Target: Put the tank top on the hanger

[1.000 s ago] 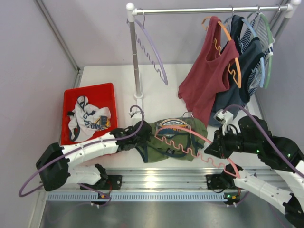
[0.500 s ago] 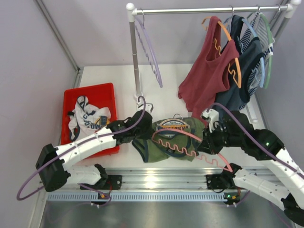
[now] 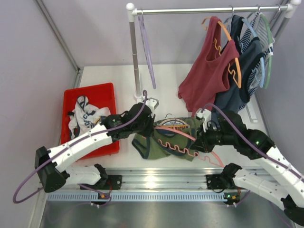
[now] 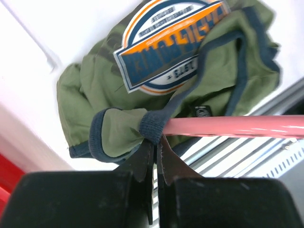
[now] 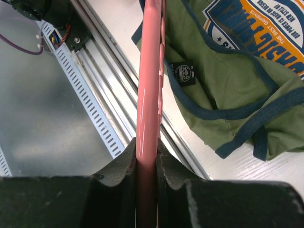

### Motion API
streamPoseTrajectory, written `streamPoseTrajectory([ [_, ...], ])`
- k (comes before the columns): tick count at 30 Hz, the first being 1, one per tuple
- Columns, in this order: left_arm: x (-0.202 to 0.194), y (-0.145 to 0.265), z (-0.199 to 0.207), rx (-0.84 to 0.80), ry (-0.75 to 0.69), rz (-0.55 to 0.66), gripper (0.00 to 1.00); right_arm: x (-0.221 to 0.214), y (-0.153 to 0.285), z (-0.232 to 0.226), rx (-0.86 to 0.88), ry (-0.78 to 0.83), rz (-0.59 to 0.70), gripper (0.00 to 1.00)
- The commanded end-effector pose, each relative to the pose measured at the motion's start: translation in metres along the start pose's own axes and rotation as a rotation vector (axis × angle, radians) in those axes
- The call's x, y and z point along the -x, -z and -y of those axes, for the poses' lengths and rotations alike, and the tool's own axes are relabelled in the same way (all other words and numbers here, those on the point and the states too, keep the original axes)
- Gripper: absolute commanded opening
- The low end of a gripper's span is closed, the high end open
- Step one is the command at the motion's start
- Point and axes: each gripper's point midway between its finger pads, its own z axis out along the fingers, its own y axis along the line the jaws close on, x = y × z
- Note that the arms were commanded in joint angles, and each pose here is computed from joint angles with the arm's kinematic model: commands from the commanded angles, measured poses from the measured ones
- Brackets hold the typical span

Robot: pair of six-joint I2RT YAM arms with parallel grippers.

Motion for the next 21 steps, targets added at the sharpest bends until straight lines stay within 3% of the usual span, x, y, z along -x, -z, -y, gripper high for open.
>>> streamPoseTrajectory([
  [1,0.037,0.032,0.019,-0.097,-0.069,0.100,0.00,0.025,-0.003,-0.011,0.072,0.070,0.121,0.00],
  [7,0.045,0.044,0.028,-0.147,-0.159,0.097,0.00,0.024,-0.012,-0.015,0.128,0.097,0.176,0.00],
  [13,0.040,0.056,0.053,-0.304,-0.222,0.059,0.00,0.042,-0.016,-0.001,0.046,0.111,0.245,0.00],
  [17,0.032,0.055,0.050,-0.298,-0.244,0.021,0.00,0.048,-0.015,0.003,0.022,0.133,0.276,0.00],
  [21,0.041,0.056,0.048,-0.272,-0.234,0.056,0.00,0.050,-0.024,0.000,0.050,0.122,0.278,0.00],
])
